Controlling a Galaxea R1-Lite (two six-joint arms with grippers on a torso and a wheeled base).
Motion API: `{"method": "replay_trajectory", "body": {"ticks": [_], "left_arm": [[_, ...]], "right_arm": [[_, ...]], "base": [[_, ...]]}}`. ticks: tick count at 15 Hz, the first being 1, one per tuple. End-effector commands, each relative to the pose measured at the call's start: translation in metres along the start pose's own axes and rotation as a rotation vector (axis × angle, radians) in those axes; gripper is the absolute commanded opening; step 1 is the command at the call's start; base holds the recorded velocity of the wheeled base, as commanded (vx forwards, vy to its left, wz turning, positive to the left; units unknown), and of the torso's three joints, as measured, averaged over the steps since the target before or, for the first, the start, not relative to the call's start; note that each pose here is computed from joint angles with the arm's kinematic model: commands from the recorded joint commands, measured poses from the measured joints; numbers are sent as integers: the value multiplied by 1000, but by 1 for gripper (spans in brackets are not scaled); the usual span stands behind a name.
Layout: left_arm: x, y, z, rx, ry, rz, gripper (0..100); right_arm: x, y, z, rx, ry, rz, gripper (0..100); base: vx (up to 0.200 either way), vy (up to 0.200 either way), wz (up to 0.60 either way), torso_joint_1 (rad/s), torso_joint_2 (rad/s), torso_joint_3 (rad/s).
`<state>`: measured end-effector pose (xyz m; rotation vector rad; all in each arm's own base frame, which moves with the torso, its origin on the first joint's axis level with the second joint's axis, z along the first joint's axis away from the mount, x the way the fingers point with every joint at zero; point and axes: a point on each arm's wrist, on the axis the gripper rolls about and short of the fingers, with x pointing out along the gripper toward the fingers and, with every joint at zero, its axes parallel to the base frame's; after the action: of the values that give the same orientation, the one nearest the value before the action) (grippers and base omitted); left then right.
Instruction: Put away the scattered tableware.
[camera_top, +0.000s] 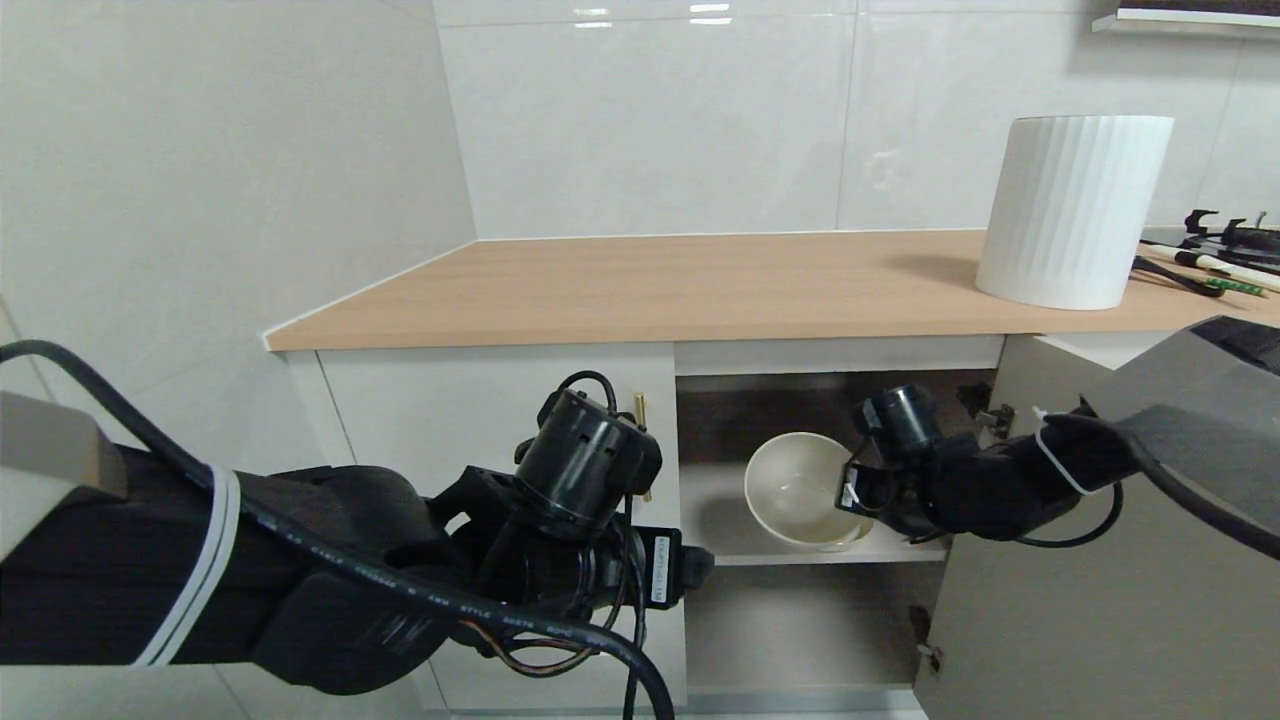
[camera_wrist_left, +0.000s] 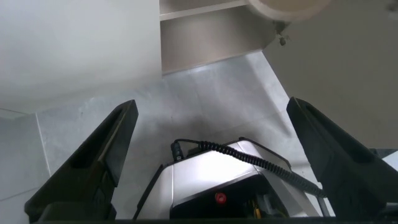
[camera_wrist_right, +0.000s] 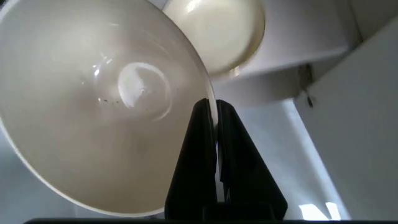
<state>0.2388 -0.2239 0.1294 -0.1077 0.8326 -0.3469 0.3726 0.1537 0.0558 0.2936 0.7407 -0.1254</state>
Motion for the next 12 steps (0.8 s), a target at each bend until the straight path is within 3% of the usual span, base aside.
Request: {"method": "replay_trajectory", "body": {"ticks": [1, 12], "left_arm": [[0, 0, 0, 0, -1, 0, 100], [-1, 0, 1, -1, -3, -1, 100]], "right_arm": [[26, -8, -2, 19, 13, -41, 0], [83, -23, 11, 109, -55, -146, 0]], "base": [[0, 0, 0, 0, 0, 0], [0, 0, 0, 0, 0, 0]]}}
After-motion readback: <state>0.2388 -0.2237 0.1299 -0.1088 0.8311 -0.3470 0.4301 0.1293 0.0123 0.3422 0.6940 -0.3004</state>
